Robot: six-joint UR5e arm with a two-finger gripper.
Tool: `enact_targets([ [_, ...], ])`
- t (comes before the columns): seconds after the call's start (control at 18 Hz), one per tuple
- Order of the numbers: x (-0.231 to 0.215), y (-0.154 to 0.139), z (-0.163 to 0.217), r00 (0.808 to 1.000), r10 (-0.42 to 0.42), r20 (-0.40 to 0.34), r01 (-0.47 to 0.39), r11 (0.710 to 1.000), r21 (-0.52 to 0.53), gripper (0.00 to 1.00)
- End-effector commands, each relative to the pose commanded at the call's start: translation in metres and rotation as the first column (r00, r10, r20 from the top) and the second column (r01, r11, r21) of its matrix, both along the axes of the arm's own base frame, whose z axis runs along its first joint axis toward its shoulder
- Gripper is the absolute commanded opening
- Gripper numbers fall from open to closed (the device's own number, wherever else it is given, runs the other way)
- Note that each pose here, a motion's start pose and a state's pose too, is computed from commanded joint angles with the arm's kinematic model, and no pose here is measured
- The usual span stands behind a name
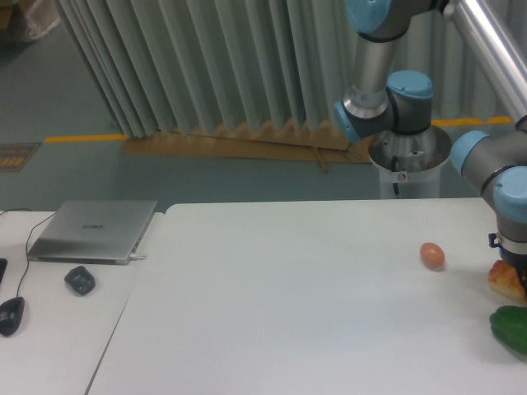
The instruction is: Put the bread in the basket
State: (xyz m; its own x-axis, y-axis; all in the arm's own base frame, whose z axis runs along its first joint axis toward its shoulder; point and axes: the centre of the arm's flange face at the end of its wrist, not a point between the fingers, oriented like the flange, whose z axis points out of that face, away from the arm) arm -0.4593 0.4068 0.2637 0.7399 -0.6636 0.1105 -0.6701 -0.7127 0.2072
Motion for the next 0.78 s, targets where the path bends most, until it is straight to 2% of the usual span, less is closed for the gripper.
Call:
enact_targets([
  [0.06,0.001,0.000,0.001,1.000,0.021,-0.002,-0.021,1.000,0.003,0.04],
  [0.33,0.003,-0.004,0.013,0.999,0.032,0.000,-0.032,0.999,0.006,0.04],
  [0.5,0.006,-0.008,0.024,0.999,0.050,0.006,-0.050,0.999,0.004,0.12],
  [0.56,0.011,-0.014,0.040,0.998,0.058,0.007,-0.058,0.998,0.002,0.12],
  [0.78,0.014,-0.020,0.056,0.997,0.072,0.024,-0.072,0.997,-0.006,0.10],
])
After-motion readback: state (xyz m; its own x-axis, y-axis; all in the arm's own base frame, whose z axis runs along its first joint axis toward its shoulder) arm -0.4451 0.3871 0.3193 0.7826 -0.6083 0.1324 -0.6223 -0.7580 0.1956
